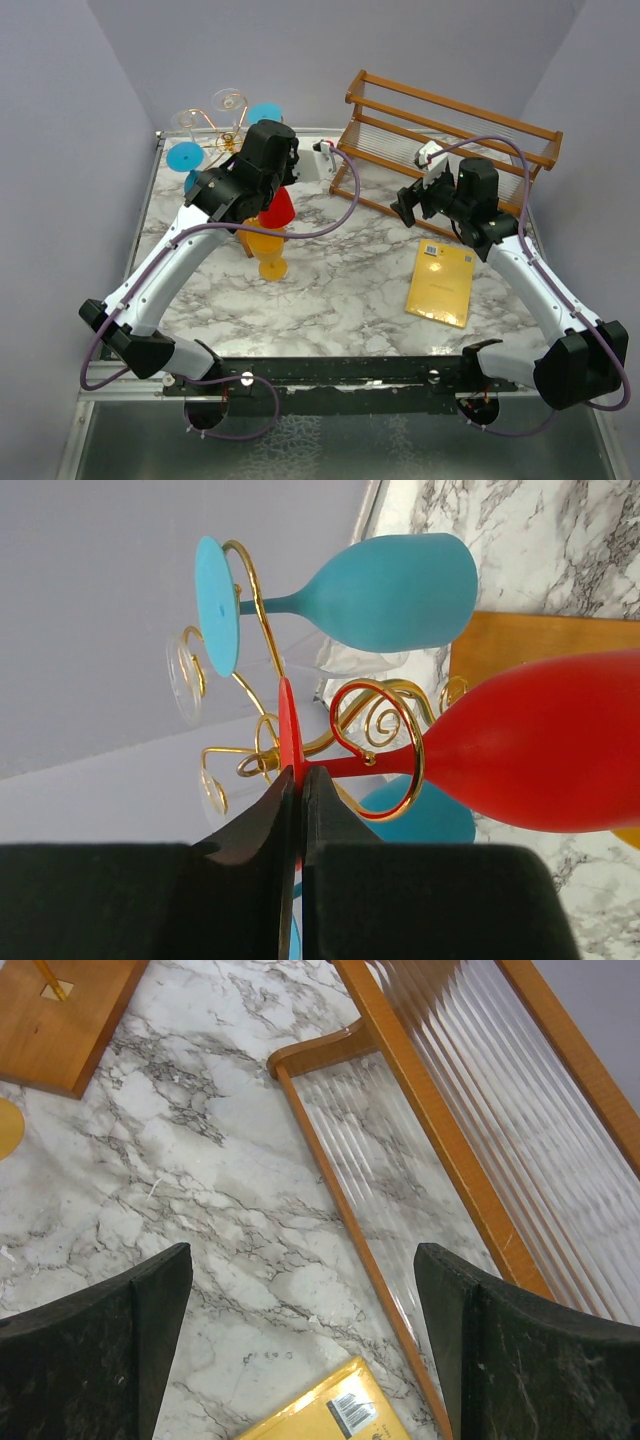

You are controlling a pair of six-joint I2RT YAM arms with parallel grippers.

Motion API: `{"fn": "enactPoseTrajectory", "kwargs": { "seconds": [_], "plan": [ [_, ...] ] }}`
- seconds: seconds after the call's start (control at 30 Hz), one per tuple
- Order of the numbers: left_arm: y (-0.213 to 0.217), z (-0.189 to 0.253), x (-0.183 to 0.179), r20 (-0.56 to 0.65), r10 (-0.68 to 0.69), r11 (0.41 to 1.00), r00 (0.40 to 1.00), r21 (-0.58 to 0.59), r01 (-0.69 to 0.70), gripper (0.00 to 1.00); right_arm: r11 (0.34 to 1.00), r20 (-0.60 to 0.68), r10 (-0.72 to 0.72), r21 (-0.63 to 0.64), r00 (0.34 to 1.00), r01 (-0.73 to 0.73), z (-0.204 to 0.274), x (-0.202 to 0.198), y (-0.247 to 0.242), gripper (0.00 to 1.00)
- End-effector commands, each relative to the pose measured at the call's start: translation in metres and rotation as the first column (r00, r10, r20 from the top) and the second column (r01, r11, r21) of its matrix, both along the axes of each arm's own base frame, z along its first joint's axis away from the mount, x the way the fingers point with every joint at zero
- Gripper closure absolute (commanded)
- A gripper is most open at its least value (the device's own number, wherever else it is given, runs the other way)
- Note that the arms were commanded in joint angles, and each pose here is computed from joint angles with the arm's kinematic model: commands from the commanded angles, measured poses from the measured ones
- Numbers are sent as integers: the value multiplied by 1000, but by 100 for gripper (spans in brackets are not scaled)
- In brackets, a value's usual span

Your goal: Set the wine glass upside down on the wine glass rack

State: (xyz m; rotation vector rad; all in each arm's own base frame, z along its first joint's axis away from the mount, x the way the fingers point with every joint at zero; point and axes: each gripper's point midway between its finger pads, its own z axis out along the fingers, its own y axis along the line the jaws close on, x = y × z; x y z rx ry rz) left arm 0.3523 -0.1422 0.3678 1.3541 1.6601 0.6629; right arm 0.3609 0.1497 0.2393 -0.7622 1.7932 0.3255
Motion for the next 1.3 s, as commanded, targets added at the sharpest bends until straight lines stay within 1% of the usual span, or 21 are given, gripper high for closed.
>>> {"fn": "enactPoseTrajectory", "kwargs": {
  "seconds": [0.0, 0.73, 0.97, 1.27],
  "plan": [
    [-6, 18, -10, 23, -42, 997, 999, -66, 43, 100, 1000, 16, 13, 15, 1000, -14, 8, 2, 2, 8],
    [-19, 19, -18, -13, -107, 990, 994, -97, 106, 100, 1000, 10, 19, 15, 1000, -19, 5, 2, 3, 8],
    [-26, 17, -10, 4, -105, 989, 995, -106, 104, 100, 1000, 11, 20, 17, 1000, -20, 6, 2, 3, 8],
    [-36, 12, 9, 36, -67, 989, 997, -130, 71, 100, 1000, 16, 19, 17, 1000, -19, 8, 1, 2, 8]
  ]
}}
